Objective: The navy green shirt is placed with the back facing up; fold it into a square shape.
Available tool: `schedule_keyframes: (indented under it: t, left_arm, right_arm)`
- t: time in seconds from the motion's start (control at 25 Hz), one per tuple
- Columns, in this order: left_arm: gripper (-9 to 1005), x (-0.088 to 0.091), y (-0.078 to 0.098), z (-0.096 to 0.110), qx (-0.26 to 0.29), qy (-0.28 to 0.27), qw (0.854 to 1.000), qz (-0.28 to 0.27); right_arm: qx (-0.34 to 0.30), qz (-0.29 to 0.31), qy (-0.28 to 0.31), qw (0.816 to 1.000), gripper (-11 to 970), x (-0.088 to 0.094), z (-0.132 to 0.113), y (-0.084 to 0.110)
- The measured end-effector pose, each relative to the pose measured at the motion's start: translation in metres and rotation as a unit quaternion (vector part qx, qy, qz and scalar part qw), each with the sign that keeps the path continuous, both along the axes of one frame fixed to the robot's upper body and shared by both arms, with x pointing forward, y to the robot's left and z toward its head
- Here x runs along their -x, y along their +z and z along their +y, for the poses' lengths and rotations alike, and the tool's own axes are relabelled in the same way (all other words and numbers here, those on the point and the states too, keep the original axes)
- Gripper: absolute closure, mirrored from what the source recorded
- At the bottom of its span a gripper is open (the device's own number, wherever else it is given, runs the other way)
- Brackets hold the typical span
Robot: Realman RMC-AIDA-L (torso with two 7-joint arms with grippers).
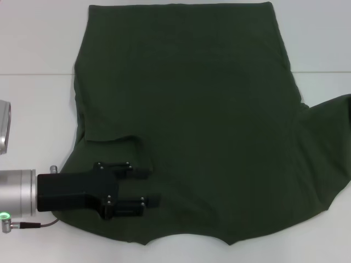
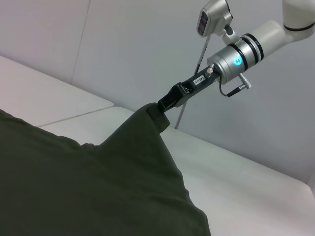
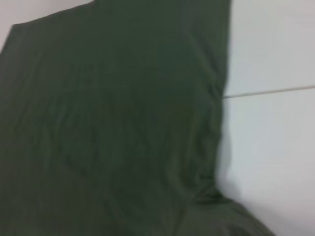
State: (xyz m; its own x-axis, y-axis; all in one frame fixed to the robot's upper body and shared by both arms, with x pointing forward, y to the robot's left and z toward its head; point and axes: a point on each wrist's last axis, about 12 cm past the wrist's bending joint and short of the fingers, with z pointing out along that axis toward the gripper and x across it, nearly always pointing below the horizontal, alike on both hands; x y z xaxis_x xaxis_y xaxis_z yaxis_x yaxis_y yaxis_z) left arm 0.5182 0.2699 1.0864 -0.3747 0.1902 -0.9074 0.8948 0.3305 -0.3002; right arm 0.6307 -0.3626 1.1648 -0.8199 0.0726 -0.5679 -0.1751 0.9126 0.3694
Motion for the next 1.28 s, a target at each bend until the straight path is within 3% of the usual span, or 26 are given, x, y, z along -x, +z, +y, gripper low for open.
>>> schedule_keyframes:
  t: [0.72,1.28]
  left_arm:
    - [246,-0.002,0.001,0.000,-0.003,0.001,1.000,-0.004]
    - [245,-0.002,0.001,0.000,-0.002,0.001,1.000,-0.004]
  right_arm:
    - [-0.051,-0.026,0.034,0.998,928,0.006,0.010,0.003]
    - [-0.144,-0.061,0.030,0.987,929,0.019,0.009,0.004]
